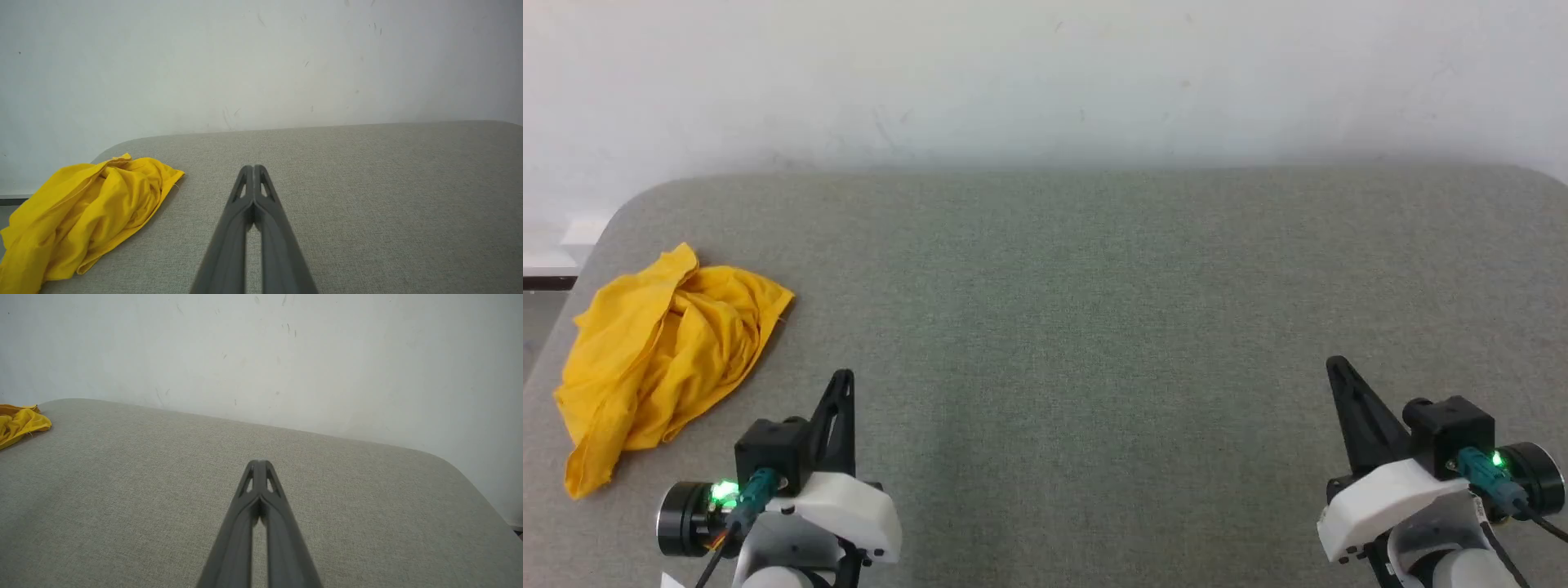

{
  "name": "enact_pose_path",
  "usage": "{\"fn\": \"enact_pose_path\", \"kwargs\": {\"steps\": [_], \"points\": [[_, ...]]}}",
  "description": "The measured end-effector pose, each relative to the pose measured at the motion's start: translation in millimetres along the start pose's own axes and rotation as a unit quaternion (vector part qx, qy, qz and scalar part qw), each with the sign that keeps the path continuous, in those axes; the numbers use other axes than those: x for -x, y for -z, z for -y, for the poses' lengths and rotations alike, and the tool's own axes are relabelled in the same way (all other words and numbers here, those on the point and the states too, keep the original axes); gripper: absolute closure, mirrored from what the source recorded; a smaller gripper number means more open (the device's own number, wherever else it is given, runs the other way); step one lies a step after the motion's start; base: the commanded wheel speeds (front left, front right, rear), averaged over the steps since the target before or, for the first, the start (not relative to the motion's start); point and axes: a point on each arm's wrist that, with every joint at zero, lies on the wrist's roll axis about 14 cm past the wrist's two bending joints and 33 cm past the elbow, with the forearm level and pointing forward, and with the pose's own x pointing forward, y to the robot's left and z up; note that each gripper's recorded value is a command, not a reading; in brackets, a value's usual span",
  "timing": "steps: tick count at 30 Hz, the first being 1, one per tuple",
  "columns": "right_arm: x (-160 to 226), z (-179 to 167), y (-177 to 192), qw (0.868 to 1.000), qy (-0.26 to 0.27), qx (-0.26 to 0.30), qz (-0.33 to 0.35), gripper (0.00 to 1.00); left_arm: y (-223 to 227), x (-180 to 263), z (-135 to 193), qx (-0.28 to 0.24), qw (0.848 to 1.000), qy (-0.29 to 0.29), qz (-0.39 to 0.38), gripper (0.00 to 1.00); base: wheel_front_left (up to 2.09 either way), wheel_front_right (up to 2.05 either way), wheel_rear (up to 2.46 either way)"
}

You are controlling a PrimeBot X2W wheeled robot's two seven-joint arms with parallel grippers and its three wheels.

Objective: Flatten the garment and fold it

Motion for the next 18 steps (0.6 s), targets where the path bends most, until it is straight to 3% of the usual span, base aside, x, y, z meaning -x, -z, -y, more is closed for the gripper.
{"fn": "enact_pose_path", "kwargs": {"steps": [18], "points": [[0.0,0.0,0.0,1.0,0.0,0.0,0.0,1.0,0.0,0.0,0.0,0.0,1.0,0.0,0.0,1.0,0.0,0.0,0.0]]}}
